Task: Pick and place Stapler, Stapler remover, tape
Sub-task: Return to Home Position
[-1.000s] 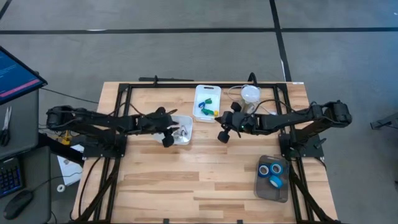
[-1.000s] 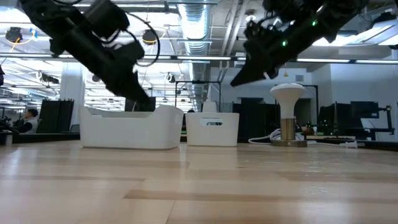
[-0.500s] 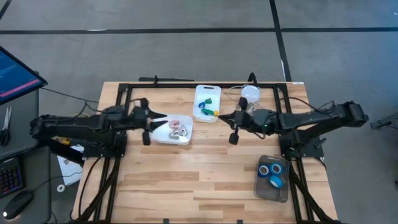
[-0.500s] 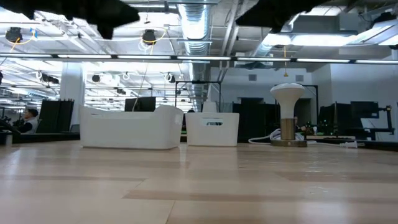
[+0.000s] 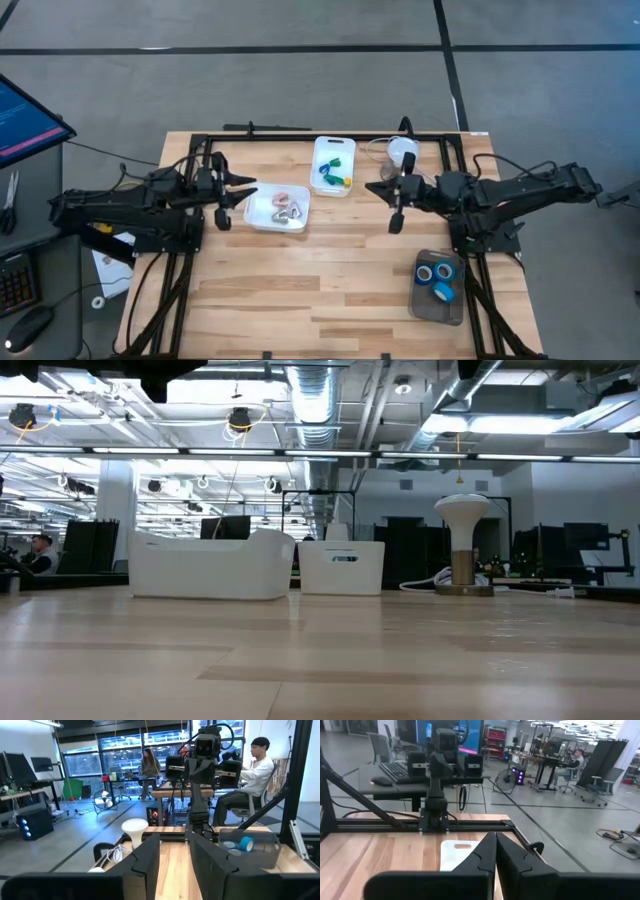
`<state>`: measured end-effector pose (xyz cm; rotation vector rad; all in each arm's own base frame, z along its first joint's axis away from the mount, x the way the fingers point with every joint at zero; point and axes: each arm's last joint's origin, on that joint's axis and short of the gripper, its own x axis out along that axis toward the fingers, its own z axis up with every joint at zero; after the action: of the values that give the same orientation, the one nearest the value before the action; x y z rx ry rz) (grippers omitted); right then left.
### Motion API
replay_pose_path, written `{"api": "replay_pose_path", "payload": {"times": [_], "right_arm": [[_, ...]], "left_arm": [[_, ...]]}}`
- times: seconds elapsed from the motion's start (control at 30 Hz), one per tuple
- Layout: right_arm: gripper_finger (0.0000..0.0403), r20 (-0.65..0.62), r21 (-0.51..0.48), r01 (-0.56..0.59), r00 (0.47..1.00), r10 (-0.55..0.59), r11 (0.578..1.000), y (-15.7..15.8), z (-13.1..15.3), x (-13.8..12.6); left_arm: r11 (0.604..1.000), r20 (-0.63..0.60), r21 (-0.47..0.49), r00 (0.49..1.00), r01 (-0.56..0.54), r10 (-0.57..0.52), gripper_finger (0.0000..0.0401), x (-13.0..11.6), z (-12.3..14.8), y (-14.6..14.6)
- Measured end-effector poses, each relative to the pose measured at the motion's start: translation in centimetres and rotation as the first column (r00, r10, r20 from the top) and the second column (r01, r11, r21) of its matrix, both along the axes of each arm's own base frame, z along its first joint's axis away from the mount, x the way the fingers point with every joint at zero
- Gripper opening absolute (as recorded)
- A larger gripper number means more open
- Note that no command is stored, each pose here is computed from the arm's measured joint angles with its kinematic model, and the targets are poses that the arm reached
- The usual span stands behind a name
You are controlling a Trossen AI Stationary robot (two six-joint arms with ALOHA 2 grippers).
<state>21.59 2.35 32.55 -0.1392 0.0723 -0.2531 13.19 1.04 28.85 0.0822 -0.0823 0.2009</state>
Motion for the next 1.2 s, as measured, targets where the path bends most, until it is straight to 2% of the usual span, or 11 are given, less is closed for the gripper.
{"api": "replay_pose_path", "payload": {"times": [0.1, 0.2, 0.3, 0.4, 0.5, 0.63, 0.87, 1.07, 1.2], "right_arm": [[0.0001, 0.003, 0.0, -0.007, 1.0, 0.007, 1.0, 0.1, 0.1, -0.1], [0.0001, -0.026, -0.037, -0.01, 1.0, 0.009, 0.999, 0.1, -0.1, -0.1], [0.0001, -0.049, -0.06, 0.0, 0.999, -0.003, 0.998, -0.2, -0.3, -0.1], [0.0001, -0.058, -0.032, -0.019, 0.998, 0.017, 0.999, -0.9, -0.2, -0.6], [0.0001, -0.088, 0.026, -0.088, 0.992, 0.09, 0.996, -1.7, -0.2, -1.5], [0.0001, -0.079, 0.071, -0.148, 0.985, 0.154, 0.986, -2.4, 0.2, -3.0], [0.0001, -0.017, 0.033, -0.173, 0.985, 0.173, 0.984, -2.3, 1.4, -5.3], [0.0001, -0.009, 0.002, -0.192, 0.981, 0.192, 0.981, -2.1, 1.8, -6.5], [0.0001, -0.014, 0.002, -0.193, 0.981, 0.193, 0.981, -2.1, 1.7, -6.6]], "left_arm": [[1.0, 0.003, -0.01, 1.0, 0.001, -0.001, 0.0099, 0.0, 0.0, 0.0], [0.998, -0.015, 0.064, 1.0, -0.005, 0.006, 0.0099, 0.0, 0.0, 0.0], [0.997, -0.02, 0.073, 1.0, -0.008, 0.009, 0.0099, 0.0, -0.1, 0.0], [0.997, -0.052, 0.081, 0.999, -0.006, 0.01, 0.0099, -0.2, -0.3, 0.0], [0.998, -0.087, 0.069, 0.996, -0.003, 0.009, 0.0099, -0.6, -0.7, 0.0], [0.999, -0.037, 0.046, 0.999, -0.005, 0.006, 0.0099, -1.6, -0.2, -0.1], [0.997, 0.081, 0.079, 0.997, -0.016, 0.009, 0.0099, -4.1, 0.8, -0.2], [0.996, 0.063, 0.09, 0.998, -0.016, 0.011, 0.0099, -6.1, 0.3, -0.3], [0.997, 0.095, 0.077, 0.995, -0.016, 0.009, 0.0099, -7.3, 0.2, -0.3]]}}
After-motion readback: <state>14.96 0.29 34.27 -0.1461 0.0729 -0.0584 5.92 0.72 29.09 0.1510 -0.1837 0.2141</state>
